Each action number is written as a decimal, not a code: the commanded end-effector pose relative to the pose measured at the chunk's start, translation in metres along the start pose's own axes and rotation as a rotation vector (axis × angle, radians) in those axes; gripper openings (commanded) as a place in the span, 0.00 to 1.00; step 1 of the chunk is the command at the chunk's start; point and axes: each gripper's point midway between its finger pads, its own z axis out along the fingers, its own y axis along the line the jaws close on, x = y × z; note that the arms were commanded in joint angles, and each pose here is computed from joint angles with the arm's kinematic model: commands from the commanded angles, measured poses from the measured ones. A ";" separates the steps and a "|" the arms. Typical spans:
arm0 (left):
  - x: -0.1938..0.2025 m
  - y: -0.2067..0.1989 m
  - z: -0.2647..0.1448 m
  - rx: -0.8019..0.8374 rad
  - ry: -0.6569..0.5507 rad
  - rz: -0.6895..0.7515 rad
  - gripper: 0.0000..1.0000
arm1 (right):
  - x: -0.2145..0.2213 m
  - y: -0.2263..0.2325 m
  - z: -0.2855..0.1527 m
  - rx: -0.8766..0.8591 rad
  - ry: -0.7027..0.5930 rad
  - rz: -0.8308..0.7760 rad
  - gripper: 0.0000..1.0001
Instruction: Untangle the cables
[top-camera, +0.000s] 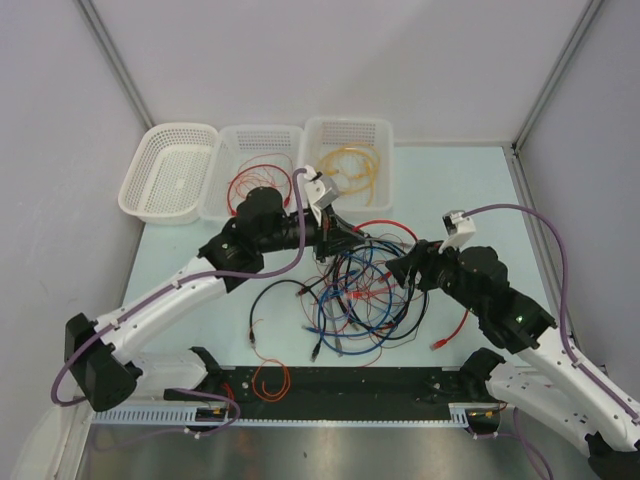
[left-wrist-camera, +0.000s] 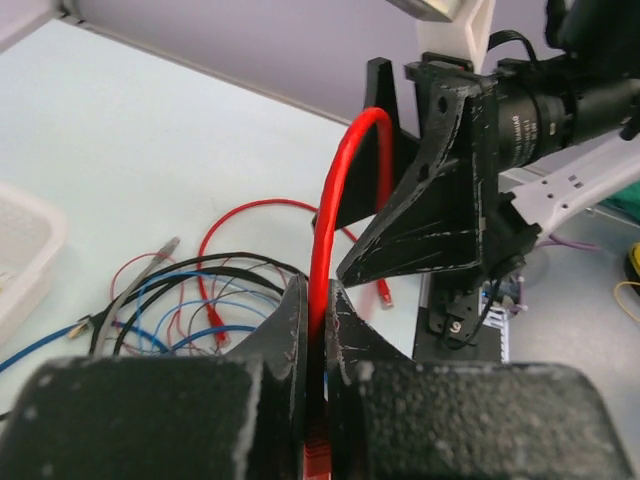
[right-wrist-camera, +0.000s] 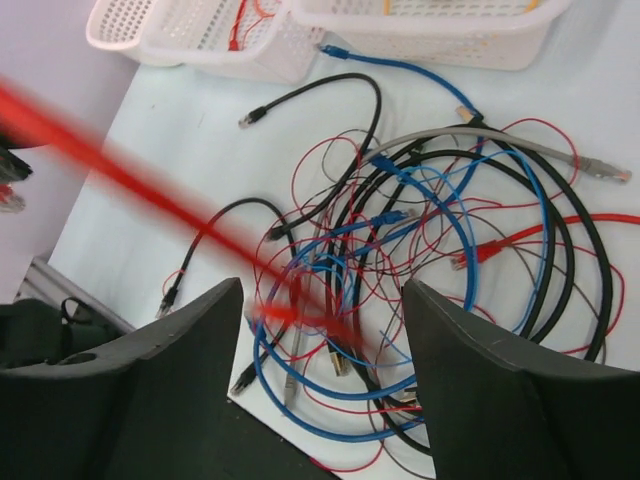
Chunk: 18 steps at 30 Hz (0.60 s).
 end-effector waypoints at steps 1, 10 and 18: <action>-0.030 0.031 -0.016 -0.170 -0.048 0.053 0.00 | -0.021 -0.009 -0.007 0.084 -0.074 0.015 0.76; -0.046 0.198 -0.095 -0.816 -0.101 -0.207 0.00 | -0.038 -0.028 -0.020 0.177 -0.166 0.004 0.79; -0.099 0.291 -0.163 -1.134 -0.309 -0.287 0.00 | -0.035 -0.037 -0.011 0.210 -0.140 -0.019 0.78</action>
